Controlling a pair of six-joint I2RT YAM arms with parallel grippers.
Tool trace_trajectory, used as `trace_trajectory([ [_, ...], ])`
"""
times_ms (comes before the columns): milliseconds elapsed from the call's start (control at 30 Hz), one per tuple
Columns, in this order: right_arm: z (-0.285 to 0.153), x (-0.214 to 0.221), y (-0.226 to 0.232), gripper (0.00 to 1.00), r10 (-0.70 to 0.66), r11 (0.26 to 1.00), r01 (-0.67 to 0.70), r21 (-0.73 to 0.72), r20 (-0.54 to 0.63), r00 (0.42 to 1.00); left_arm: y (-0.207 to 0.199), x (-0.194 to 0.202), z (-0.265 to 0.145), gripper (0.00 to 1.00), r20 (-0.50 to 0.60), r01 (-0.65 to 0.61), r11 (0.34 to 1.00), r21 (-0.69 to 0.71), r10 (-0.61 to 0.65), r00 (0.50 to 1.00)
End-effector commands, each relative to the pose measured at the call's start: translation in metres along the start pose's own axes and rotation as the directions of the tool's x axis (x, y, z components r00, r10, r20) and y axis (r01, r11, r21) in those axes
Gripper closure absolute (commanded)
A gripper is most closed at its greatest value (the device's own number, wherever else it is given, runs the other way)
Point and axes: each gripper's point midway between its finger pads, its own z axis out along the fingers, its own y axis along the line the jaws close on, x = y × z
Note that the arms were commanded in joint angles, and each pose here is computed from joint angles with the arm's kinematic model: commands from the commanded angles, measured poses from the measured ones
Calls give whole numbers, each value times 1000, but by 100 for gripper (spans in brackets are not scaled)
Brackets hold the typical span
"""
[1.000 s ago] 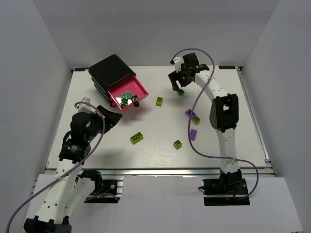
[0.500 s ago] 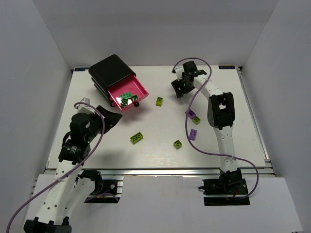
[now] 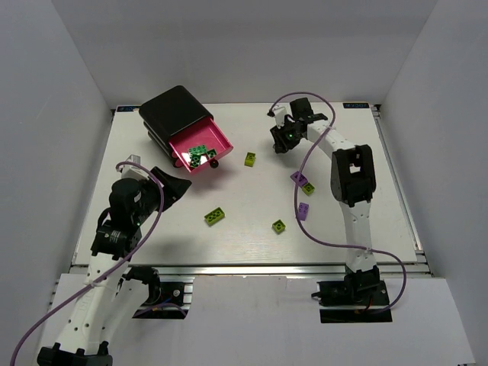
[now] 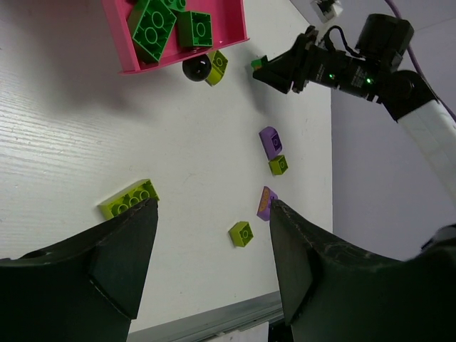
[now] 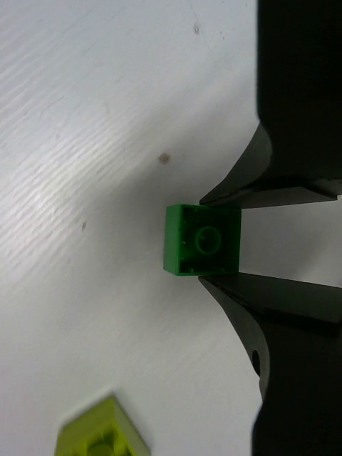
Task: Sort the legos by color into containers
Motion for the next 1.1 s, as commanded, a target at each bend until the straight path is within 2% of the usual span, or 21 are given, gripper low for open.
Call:
trace_trajectory([
  [0, -93, -108, 34, 91, -188, 978, 209, -16, 380, 906, 0, 3, -3, 26, -1, -2, 1000, 8, 2, 1000],
  [100, -128, -142, 69, 91, -233, 956, 291, -40, 496, 837, 3, 6, -3, 26, -5, 3, 1000, 9, -3, 1000],
  [233, -150, -175, 109, 90, -228, 936, 337, -97, 562, 795, 5, 7, -1, 26, -8, 4, 1000, 3, -4, 1000],
  [367, -148, -195, 159, 87, -208, 909, 377, -178, 589, 781, 6, 7, 0, 26, -7, 0, 1000, -1, 0, 1000],
  [500, -128, -210, 206, 77, -217, 885, 415, -212, 601, 769, 5, 6, 0, 26, -5, 1, 1000, -1, -1, 1000],
  [633, -109, -225, 221, 71, -243, 892, 421, -167, 608, 756, 5, 6, -1, 26, -5, 0, 1000, -3, 0, 1000],
  [833, -79, -229, 218, 53, -271, 920, 384, -76, 583, 766, 5, 5, -2, 26, -3, -1, 1000, -7, 1, 1000],
  [933, -69, -224, 214, 41, -289, 921, 386, -58, 565, 773, 4, 4, -2, 27, -12, -11, 1000, -8, 11, 1000],
  [967, -68, -223, 214, 33, -291, 919, 389, -60, 561, 775, 3, 5, -1, 28, -19, -16, 1000, -9, 16, 1000],
  [1067, -68, -222, 215, 28, -297, 917, 396, -60, 560, 773, 0, 5, 6, 42, -59, -60, 998, -4, 59, 997],
])
